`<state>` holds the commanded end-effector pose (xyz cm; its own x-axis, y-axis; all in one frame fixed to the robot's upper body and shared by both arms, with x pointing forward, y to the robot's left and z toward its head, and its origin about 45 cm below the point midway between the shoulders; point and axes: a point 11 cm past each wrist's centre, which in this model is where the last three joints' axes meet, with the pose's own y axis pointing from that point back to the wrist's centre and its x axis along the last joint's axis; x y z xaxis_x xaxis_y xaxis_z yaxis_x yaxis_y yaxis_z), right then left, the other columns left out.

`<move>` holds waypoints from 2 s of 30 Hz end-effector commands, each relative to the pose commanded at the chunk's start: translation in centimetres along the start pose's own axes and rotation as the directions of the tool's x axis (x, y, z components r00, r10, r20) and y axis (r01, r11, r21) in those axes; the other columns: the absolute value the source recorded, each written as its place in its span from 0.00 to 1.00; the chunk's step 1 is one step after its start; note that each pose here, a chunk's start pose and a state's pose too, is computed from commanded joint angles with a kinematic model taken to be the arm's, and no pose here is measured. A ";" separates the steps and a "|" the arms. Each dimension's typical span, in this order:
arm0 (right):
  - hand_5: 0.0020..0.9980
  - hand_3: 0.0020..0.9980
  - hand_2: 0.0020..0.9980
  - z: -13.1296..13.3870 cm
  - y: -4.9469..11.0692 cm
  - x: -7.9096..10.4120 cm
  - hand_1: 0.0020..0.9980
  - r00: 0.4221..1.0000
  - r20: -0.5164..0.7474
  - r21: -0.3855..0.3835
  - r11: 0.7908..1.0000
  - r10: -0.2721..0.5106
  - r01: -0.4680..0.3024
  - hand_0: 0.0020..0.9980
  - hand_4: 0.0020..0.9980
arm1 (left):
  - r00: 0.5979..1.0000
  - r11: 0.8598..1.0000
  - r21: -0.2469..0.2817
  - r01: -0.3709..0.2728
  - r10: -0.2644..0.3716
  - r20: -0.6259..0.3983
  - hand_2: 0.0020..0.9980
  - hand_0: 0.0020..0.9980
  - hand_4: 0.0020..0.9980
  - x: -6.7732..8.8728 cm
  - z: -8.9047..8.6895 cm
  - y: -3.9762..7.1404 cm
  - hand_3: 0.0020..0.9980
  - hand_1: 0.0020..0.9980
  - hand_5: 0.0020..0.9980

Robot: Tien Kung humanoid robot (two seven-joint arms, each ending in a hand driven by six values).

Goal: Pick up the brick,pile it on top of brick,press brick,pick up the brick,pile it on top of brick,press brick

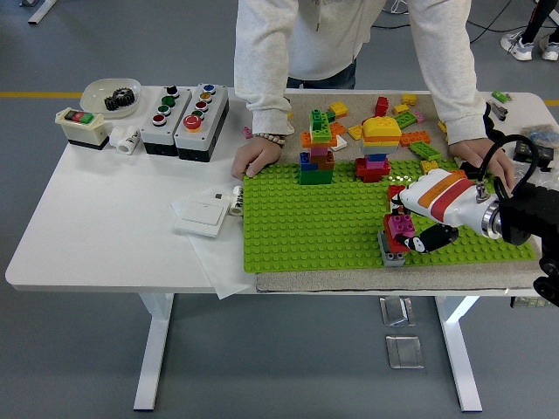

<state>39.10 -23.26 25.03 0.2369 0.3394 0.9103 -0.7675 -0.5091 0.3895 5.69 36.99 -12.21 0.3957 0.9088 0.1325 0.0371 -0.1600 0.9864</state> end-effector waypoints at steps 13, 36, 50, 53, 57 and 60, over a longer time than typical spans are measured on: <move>0.38 0.53 0.59 0.1 0.1 0.5 0.52 1.000 0.015 0.009 1.000 0.017 -0.018 0.56 0.71 | 1.000 1.000 -0.004 -0.002 0.002 -0.001 0.61 0.81 0.54 0.1 0.2 0.0 0.54 0.72 0.55; 0.35 0.57 0.63 0.4 -0.1 0.5 0.54 1.000 0.026 0.003 1.000 0.015 -0.015 0.55 0.74 | 1.000 1.000 -0.010 -0.005 0.005 -0.003 0.61 0.81 0.54 0.3 0.5 0.1 0.54 0.72 0.55; 0.35 0.61 0.66 0.2 0.1 0.9 0.56 0.999 0.028 0.013 1.000 0.028 -0.028 0.55 0.78 | 1.000 1.000 -0.010 -0.006 0.006 -0.005 0.61 0.81 0.53 0.3 0.5 0.1 0.54 0.72 0.55; 0.35 0.61 0.66 0.0 0.1 1.0 0.56 0.999 0.028 0.018 0.999 0.031 -0.032 0.55 0.78 | 1.000 1.000 -0.009 -0.006 0.006 -0.004 0.61 0.81 0.53 0.3 0.5 0.1 0.54 0.72 0.55; 0.36 0.64 0.68 -0.2 0.3 1.3 0.56 0.999 0.035 0.024 0.999 0.038 -0.039 0.56 0.80 | 1.000 1.000 -0.007 -0.005 0.005 -0.005 0.61 0.81 0.53 0.3 0.4 0.1 0.54 0.71 0.55; 0.36 0.64 0.68 -0.2 0.6 1.6 0.56 0.997 0.052 0.023 0.998 0.051 -0.052 0.56 0.80 | 1.000 1.000 -0.006 -0.004 0.004 -0.004 0.61 0.81 0.53 0.2 0.3 0.1 0.54 0.71 0.55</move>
<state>38.91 -22.79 26.72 0.2285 0.2712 0.9350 -0.7651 -0.5438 0.3447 6.09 37.06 -12.14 0.3920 0.9097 0.1371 0.0302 -0.1617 0.9864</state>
